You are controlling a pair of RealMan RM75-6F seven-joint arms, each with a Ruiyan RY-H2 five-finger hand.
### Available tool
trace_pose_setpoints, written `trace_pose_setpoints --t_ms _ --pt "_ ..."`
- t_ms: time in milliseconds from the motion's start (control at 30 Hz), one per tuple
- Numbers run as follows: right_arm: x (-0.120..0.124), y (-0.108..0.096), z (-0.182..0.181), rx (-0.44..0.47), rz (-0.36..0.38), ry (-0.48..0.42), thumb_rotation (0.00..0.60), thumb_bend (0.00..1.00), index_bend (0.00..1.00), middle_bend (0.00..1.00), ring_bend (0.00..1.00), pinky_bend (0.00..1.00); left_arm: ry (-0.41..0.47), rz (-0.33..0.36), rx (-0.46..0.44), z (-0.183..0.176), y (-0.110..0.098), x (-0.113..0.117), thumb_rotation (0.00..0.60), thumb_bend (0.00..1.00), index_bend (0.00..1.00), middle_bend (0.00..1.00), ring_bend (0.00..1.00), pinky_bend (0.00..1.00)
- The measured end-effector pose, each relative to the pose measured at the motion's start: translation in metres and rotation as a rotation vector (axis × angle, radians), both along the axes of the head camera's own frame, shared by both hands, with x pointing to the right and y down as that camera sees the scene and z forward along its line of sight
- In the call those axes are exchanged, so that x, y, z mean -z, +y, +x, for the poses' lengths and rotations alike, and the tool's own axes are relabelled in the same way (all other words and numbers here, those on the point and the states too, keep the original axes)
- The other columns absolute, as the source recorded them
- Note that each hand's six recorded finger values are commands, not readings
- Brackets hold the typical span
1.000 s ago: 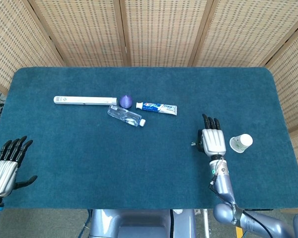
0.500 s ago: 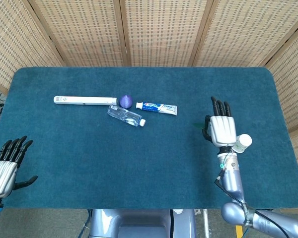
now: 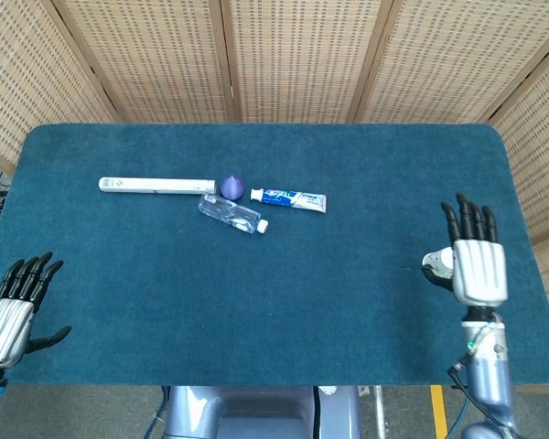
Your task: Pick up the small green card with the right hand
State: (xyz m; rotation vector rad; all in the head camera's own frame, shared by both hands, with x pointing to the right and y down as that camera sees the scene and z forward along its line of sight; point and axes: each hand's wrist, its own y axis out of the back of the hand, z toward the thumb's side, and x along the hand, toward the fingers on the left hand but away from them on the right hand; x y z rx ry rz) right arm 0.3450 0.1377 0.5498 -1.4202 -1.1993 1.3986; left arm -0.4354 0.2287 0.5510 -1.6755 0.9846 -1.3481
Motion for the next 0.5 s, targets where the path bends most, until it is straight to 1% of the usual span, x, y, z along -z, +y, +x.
trace_pose_setpoints --t_ms 67,200,400,500 --pt "0.004 0.011 0.011 -0.014 0.005 -0.013 0.600 0.10 0.07 0.00 0.00 0.00 -0.002 0.001 -0.002 0.001 0.000 0.000 0.600 0.08 0.00 0.00 0.00 0.00" --pt "0.007 0.042 0.036 -0.032 -0.008 -0.031 0.600 0.10 0.07 0.00 0.00 0.00 -0.008 -0.001 -0.004 0.001 0.001 -0.001 0.600 0.08 0.00 0.00 0.00 0.00" --pt "0.004 0.083 0.068 -0.035 -0.034 -0.014 0.600 0.10 0.07 0.00 0.00 0.00 -0.020 -0.003 -0.002 0.001 0.002 -0.003 0.600 0.08 0.00 0.00 0.00 0.00" --pt "0.001 0.095 0.076 -0.018 -0.045 -0.002 0.600 0.10 0.07 0.00 0.00 0.00 -0.028 0.001 0.003 -0.001 0.001 -0.003 0.600 0.07 0.00 0.00 0.00 0.00"
